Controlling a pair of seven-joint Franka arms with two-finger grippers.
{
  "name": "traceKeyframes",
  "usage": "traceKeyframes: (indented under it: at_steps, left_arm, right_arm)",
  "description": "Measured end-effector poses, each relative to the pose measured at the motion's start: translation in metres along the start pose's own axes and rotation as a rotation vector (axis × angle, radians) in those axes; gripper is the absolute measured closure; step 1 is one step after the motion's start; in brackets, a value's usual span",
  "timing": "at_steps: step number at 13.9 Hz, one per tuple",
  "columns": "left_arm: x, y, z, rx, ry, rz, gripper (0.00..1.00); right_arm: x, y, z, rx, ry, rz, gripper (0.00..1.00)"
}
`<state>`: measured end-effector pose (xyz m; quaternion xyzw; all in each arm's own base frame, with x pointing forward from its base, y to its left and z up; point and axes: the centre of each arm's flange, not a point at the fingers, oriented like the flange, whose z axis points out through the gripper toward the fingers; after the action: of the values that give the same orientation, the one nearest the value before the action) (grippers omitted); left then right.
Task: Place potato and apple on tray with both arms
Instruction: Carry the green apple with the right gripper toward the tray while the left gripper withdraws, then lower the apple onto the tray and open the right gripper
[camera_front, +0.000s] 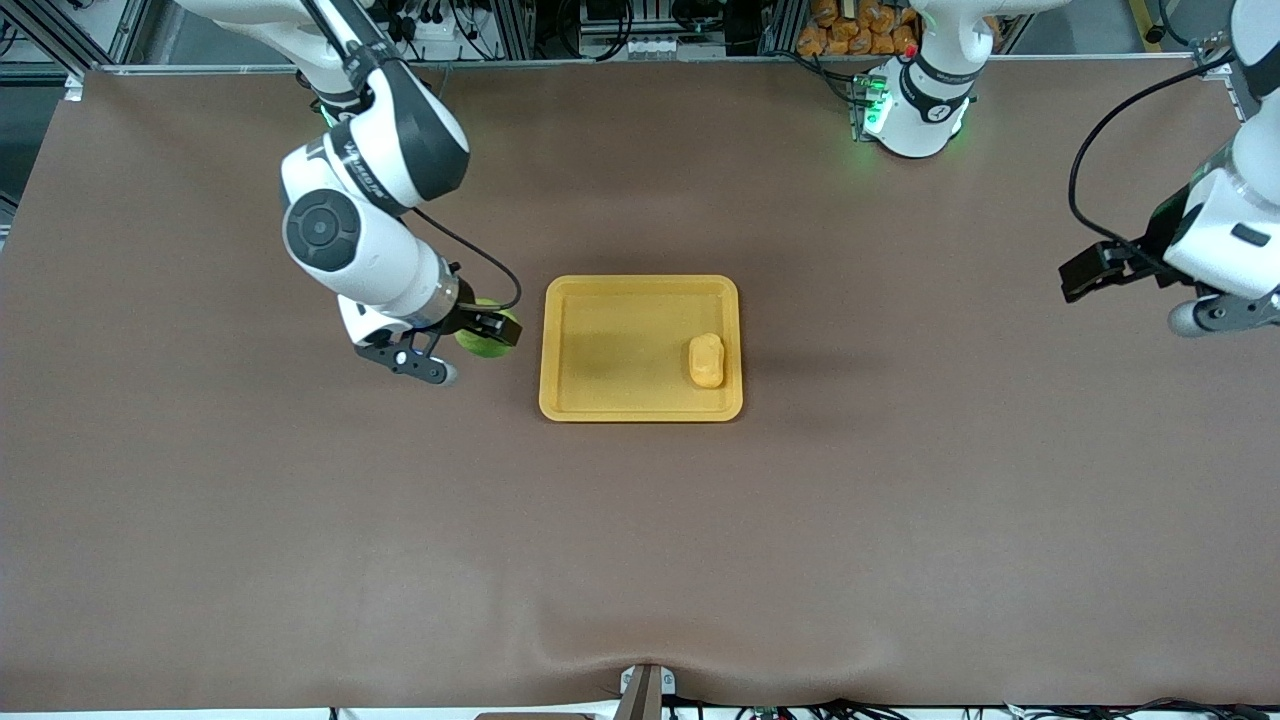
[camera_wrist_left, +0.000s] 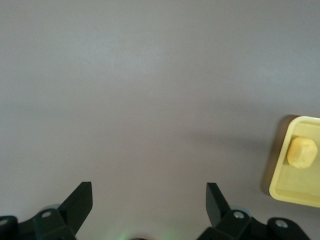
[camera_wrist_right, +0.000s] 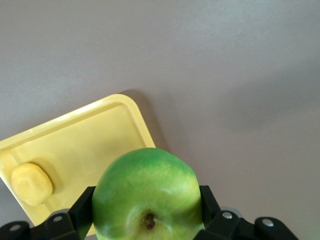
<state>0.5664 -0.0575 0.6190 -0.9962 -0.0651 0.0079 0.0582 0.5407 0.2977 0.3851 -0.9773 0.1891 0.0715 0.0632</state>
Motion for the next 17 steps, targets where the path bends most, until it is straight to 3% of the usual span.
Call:
traceKeyframes:
  at_steps: [4, 8, 17]
  left_arm:
    - [-0.028, -0.007, -0.009, 0.002, 0.004, 0.009, 0.00]
    - [-0.052, -0.006, -0.013, 0.012, -0.010, 0.081, 0.00]
    - [-0.074, -0.016, -0.025, -0.011, -0.013, 0.089, 0.00]
  right_arm:
    - [-0.025, -0.022, 0.043, -0.001, 0.000, 0.001, 0.13]
    - [-0.036, -0.038, 0.078, -0.038, 0.038, -0.008, 0.13]
    - [-0.047, -0.053, 0.138, -0.071, 0.079, -0.022, 0.13]
